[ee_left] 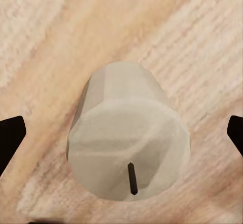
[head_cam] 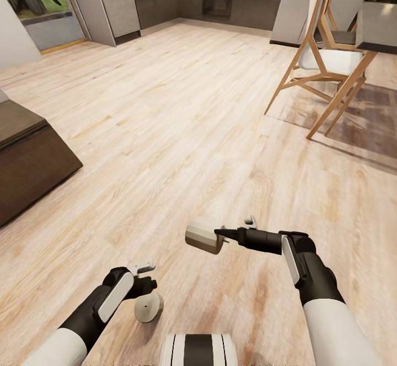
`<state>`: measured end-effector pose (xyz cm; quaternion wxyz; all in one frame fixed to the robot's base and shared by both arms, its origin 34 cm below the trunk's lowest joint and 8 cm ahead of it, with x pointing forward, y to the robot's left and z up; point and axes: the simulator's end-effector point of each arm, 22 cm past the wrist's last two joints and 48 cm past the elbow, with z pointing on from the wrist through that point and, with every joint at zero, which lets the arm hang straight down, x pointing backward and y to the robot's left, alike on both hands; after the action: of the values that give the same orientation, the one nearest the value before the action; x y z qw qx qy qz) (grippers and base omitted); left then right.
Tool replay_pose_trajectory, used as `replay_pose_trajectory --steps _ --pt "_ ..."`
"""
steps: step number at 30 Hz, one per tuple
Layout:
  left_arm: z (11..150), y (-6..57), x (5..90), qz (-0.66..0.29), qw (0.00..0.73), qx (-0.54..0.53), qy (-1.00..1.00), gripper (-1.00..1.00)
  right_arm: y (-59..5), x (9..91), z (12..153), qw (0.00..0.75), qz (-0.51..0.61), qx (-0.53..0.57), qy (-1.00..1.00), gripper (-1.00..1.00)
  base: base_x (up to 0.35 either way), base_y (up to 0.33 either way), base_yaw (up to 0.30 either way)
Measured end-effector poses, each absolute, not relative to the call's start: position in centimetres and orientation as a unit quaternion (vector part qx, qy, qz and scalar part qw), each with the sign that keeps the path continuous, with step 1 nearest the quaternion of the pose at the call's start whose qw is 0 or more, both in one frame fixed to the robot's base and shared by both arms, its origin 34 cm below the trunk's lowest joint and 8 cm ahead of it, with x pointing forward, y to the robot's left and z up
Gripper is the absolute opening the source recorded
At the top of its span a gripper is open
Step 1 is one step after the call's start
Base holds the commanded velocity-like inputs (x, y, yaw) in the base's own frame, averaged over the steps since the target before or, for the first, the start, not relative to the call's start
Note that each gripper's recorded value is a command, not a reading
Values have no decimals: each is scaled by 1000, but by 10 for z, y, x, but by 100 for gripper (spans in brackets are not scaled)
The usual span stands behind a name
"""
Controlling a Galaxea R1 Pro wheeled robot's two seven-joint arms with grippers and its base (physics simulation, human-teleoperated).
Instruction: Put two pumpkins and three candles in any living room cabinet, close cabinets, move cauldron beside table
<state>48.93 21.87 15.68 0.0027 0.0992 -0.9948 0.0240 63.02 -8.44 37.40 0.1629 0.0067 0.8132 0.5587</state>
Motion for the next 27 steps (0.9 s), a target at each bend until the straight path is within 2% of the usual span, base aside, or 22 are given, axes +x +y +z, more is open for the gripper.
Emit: replay_pose_trajectory --steps 27 --pt "129 218 469 21 29 102 -994 100 -78 616 338 129 565 16 814 -100 0 0 0"
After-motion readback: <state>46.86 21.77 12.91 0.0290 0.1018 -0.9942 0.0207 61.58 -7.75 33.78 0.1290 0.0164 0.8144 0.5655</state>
